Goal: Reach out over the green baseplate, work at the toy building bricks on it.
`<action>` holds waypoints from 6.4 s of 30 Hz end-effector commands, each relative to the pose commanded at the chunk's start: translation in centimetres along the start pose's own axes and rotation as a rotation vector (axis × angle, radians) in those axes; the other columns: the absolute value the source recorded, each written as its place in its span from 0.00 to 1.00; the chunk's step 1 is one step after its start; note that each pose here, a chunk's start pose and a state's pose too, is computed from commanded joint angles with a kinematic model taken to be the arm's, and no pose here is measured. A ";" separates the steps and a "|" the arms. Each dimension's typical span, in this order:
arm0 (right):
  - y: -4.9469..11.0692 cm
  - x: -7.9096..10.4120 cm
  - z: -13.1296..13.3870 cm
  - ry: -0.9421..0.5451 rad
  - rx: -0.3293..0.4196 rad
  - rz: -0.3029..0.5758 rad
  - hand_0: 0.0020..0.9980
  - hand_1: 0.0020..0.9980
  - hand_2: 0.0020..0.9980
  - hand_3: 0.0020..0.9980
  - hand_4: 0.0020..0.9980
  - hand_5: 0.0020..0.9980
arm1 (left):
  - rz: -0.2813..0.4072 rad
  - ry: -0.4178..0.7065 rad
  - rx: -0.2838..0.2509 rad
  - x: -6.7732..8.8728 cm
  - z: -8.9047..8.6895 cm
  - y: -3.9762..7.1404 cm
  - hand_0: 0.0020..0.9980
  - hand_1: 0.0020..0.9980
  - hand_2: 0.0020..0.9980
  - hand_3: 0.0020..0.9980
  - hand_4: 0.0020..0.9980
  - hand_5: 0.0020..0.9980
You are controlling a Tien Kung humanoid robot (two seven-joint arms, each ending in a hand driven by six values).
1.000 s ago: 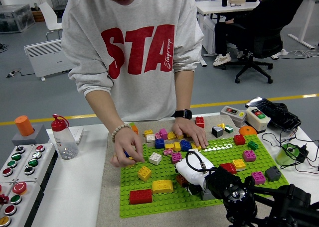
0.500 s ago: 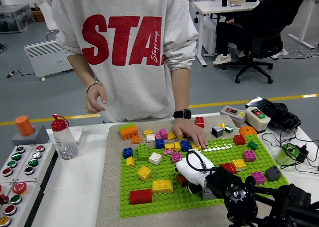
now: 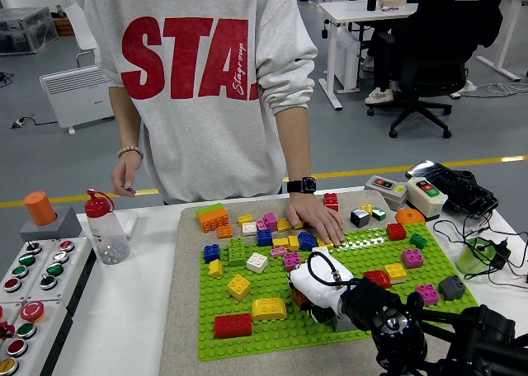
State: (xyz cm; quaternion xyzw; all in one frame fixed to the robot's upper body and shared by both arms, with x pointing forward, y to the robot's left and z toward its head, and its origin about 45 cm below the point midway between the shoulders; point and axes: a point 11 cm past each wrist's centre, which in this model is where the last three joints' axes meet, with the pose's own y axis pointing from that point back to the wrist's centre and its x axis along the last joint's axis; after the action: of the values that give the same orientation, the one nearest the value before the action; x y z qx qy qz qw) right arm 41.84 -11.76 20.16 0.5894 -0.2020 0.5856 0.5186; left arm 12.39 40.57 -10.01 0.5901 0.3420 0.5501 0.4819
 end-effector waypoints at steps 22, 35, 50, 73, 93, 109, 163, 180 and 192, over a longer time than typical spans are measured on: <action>0.0 -0.3 0.1 -0.006 0.006 0.010 0.68 0.72 0.72 0.54 0.56 0.16 | 0.000 0.002 -0.002 0.0 0.1 0.0 0.65 0.69 0.67 0.56 0.28 1.00; 0.7 1.5 0.3 -0.069 0.011 0.061 0.73 0.73 0.75 0.53 0.54 0.16 | 0.000 -0.001 0.007 -0.1 -0.3 0.0 0.65 0.69 0.67 0.56 0.28 1.00; 3.8 5.5 -1.0 -0.200 -0.046 0.056 0.77 0.76 0.79 0.54 0.54 0.16 | 0.001 -0.006 0.020 0.0 -1.1 -0.1 0.65 0.69 0.67 0.56 0.28 1.00; 6.2 4.0 -1.5 -0.134 -0.018 -0.022 0.78 0.78 0.81 0.54 0.52 0.20 | 0.009 0.003 0.012 0.5 -0.6 -0.1 0.65 0.69 0.67 0.56 0.28 1.00; 6.7 2.9 -0.3 -0.150 -0.054 -0.031 0.77 0.77 0.81 0.54 0.54 0.24 | 0.010 0.004 0.012 0.5 -0.6 -0.1 0.65 0.69 0.67 0.56 0.28 1.00; 7.3 1.9 0.1 -0.157 -0.063 -0.042 0.76 0.77 0.81 0.55 0.54 0.25 | 0.012 0.001 0.017 0.5 -0.9 -0.1 0.65 0.69 0.67 0.56 0.28 1.00; 7.7 0.8 0.8 -0.124 -0.079 -0.071 0.73 0.76 0.80 0.54 0.53 0.26 | 0.010 0.004 0.017 0.4 -1.0 -0.1 0.65 0.69 0.67 0.56 0.28 1.00; 7.5 0.5 0.9 -0.117 -0.089 -0.074 0.71 0.75 0.80 0.54 0.52 0.26 | 0.010 0.004 0.016 0.4 -0.9 -0.1 0.65 0.69 0.67 0.56 0.28 1.00; 7.4 0.2 1.0 -0.108 -0.094 -0.078 0.66 0.73 0.78 0.53 0.51 0.25 | 0.010 0.001 0.019 0.4 -1.1 -0.1 0.65 0.69 0.67 0.56 0.28 1.00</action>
State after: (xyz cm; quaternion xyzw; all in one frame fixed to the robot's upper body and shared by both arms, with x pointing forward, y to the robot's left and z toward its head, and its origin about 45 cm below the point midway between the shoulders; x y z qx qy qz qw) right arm 36.09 -15.41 23.34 0.6026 -0.2336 0.5222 0.5564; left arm 11.43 41.16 -10.07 0.5959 0.3445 0.5497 0.4734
